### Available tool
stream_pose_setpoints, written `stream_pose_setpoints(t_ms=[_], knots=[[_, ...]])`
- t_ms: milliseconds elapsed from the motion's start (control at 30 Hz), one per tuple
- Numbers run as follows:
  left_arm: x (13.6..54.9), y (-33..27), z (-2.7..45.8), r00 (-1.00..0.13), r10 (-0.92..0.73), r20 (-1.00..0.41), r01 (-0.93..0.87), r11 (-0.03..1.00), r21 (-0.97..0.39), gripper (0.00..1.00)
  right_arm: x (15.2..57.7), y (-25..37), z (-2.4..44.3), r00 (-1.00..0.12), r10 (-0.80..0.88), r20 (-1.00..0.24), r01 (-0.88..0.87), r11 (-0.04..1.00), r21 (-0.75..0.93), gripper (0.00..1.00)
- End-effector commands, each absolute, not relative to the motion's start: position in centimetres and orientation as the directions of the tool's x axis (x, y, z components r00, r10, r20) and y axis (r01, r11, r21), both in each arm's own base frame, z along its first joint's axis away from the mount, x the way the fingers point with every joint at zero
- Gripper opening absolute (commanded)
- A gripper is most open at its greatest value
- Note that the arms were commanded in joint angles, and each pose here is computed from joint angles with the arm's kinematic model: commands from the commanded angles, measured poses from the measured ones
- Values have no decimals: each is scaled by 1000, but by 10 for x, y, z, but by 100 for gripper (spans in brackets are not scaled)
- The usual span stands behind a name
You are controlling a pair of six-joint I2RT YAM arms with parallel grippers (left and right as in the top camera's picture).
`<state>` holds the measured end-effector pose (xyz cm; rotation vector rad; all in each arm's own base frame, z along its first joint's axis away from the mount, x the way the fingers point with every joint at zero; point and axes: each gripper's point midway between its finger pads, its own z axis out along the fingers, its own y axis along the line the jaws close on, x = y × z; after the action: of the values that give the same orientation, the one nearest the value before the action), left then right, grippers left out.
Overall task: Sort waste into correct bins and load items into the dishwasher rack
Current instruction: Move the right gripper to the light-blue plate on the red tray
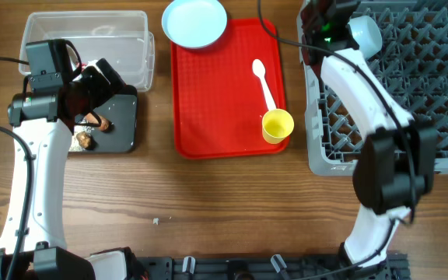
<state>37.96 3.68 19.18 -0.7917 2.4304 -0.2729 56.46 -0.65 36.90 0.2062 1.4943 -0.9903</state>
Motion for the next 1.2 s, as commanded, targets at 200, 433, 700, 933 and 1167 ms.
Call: stream_pose_setpoints(t_ms=[200,433,700,933,1167], knots=[[380,41,195,-655,-600,-460,-486,800,-352,100,538,100,337,-290,-337,-896,465,768,-440,100],[380,41,195,-655,-600,-460,-486,800,-352,100,532,207,300,-371,-78,-925,-37,997,-70,100],[380,41,195,-655,-600,-460,-486,800,-352,100,525,237,246,-666,468,-581,40,800,599,100],[380,41,195,-655,-600,-460,-486,800,-352,100,529,243,164,-714,556,-427,221,756,616,100],[380,41,195,-655,-600,-460,-486,800,-352,100,547,287,123,-750,497,-436,107,742,662,100]])
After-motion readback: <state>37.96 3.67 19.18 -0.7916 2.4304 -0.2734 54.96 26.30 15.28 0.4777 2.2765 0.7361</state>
